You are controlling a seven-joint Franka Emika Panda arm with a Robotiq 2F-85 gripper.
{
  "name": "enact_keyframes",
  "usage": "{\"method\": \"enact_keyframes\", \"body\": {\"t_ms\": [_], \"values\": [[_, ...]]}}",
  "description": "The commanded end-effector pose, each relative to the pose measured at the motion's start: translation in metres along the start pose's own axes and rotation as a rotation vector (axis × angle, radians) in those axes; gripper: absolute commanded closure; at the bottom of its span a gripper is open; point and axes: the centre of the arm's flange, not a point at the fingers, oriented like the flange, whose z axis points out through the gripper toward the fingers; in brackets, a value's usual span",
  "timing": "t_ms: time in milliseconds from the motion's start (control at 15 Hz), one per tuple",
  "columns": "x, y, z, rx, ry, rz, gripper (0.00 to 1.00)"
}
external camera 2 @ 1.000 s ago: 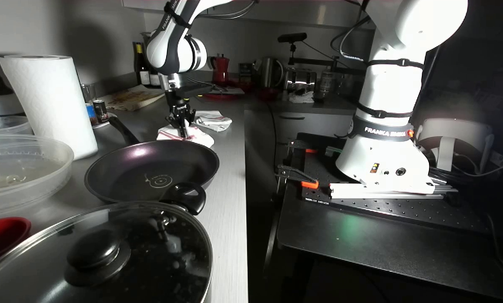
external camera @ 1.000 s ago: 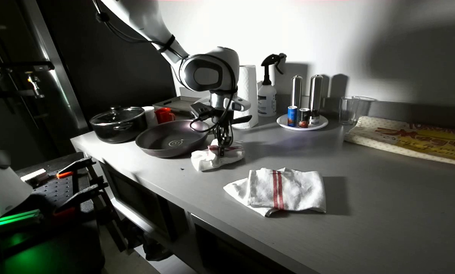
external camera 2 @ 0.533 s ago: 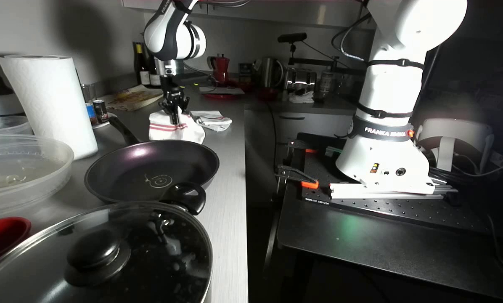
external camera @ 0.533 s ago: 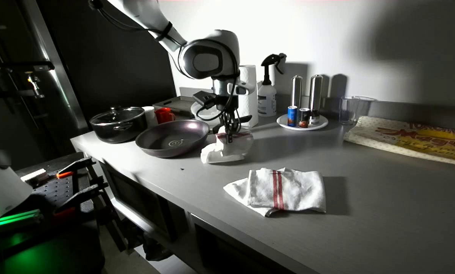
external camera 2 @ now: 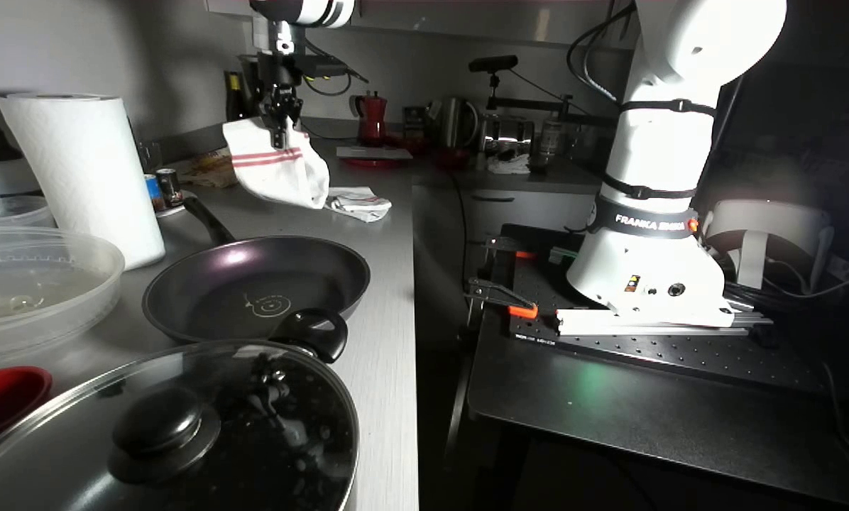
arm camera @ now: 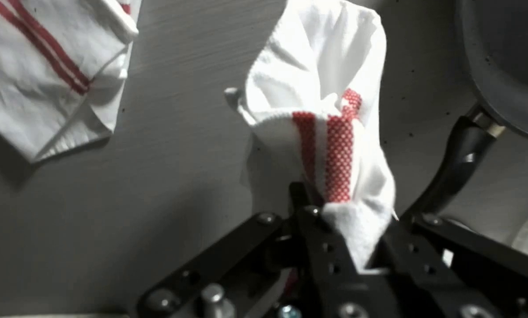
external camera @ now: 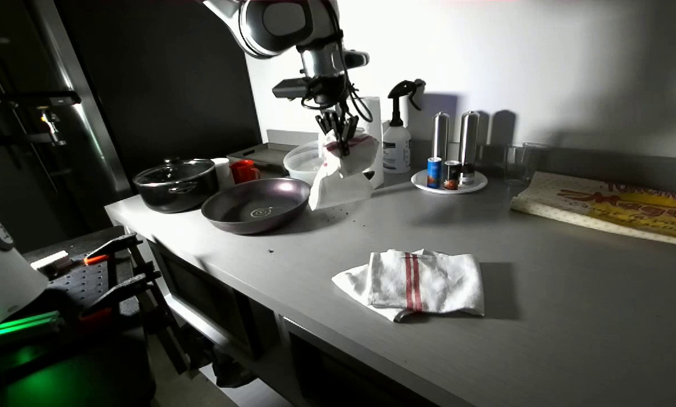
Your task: Use the towel to wipe the pan
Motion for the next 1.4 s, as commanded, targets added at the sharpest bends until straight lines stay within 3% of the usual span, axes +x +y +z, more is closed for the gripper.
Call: {"method": "enact_keyframes", "body": {"t_ms": [0, 267, 667, 733, 1067, 1133, 1333], "values": [[-0.005, -0.036, -0.047, 0.002, 0.027, -0.197, 0.97], [0.000, -0.088, -0.071, 0.031, 0.016, -0.408, 0.97], [-0.011, -0.158, -0.069, 0.080, -0.078, -0.717, 0.97], [0.000, -0.153, -0.062, 0.086, -0.048, -0.625, 0.88], [-0.004, -0.159, -0.059, 0.092, -0.067, -0.689, 0.88], [-0.002, -0.156, -0.055, 0.092, -0.069, -0.714, 0.97], [0.001, -0.160, -0.036, 0.093, -0.090, -0.788, 0.97]]}}
